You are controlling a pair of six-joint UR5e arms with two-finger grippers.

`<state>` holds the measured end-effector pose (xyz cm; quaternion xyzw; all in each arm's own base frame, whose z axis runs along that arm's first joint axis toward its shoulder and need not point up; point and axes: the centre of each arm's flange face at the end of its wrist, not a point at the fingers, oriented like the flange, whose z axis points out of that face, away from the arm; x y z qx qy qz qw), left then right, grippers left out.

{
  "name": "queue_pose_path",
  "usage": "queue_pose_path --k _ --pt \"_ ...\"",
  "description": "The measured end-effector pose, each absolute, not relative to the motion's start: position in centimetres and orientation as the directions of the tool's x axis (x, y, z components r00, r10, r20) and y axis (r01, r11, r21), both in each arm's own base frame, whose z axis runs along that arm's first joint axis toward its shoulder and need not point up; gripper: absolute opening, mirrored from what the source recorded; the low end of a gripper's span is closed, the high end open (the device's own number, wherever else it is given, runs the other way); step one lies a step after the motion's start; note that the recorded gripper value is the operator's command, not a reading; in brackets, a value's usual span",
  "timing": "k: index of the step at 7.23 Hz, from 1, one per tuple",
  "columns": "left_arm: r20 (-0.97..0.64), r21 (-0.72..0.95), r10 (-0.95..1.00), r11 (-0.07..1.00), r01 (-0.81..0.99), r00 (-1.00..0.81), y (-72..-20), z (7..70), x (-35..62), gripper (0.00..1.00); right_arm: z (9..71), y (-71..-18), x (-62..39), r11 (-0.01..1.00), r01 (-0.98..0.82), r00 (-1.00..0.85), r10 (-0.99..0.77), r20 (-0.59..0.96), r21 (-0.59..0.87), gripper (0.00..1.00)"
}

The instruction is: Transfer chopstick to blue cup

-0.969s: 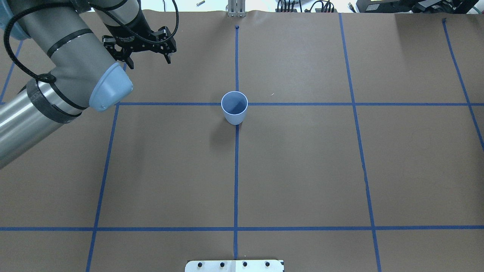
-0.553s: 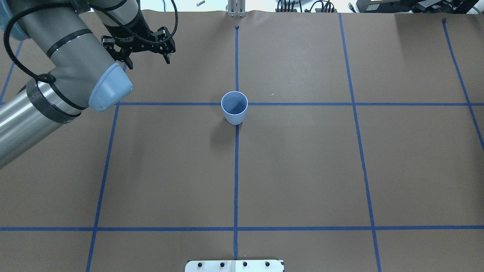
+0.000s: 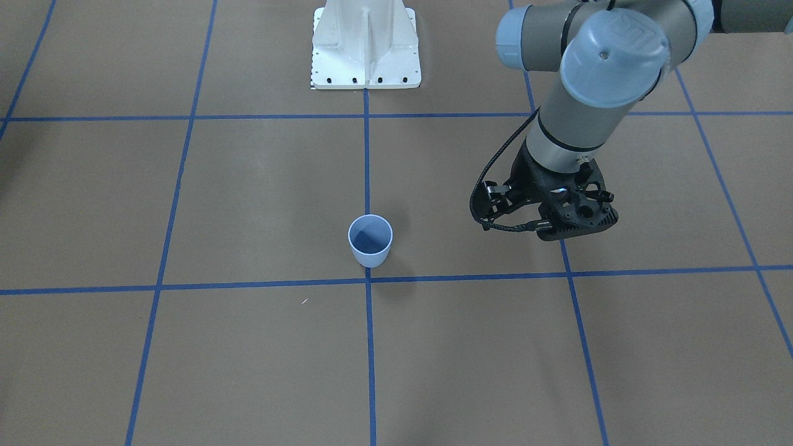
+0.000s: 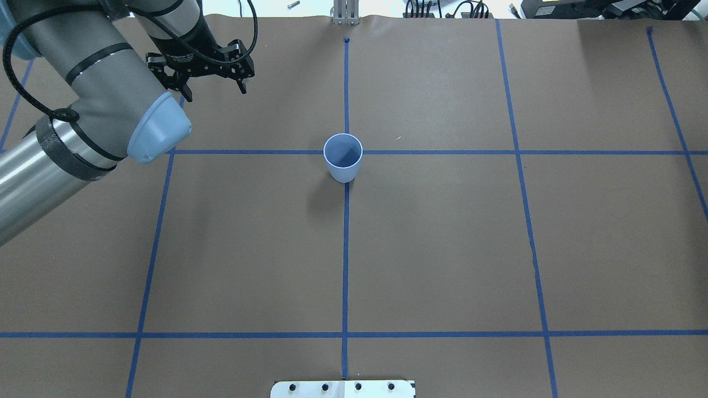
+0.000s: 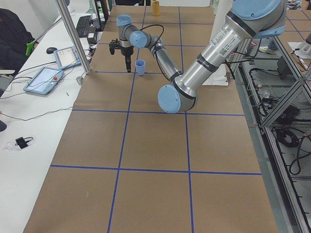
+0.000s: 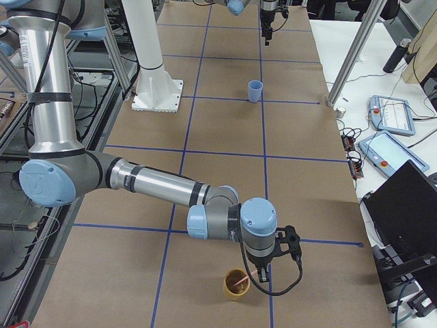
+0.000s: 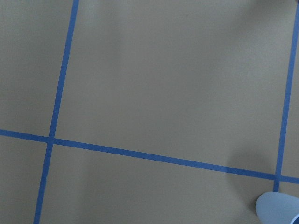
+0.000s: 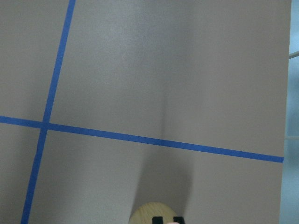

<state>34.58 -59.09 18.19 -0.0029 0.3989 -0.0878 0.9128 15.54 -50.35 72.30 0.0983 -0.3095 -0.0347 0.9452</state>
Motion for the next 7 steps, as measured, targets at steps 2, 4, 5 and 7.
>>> queue_pose_path --k 2,4,5,7 --pt "-0.728 -0.076 -0.163 0.985 0.158 0.666 -59.1 18.2 34.6 0.99 71.3 -49.8 17.4 0.977 -0.034 0.804 -0.098 0.586 0.211 0.0" --pt "-0.729 -0.077 -0.163 0.984 0.158 0.665 -59.0 18.1 34.6 0.99 67.9 -49.7 19.4 0.976 -0.075 0.798 -0.065 0.599 0.205 0.0" --pt "-0.729 -0.077 -0.164 0.984 0.159 0.665 -59.0 18.2 34.5 0.99 65.7 -49.6 20.5 0.972 -0.094 0.799 -0.054 0.599 0.214 0.0" --pt "-0.729 -0.077 -0.164 0.984 0.159 0.665 -59.0 18.2 34.5 0.99 60.1 -51.0 22.3 0.964 -0.119 0.804 -0.047 0.593 0.238 0.0"
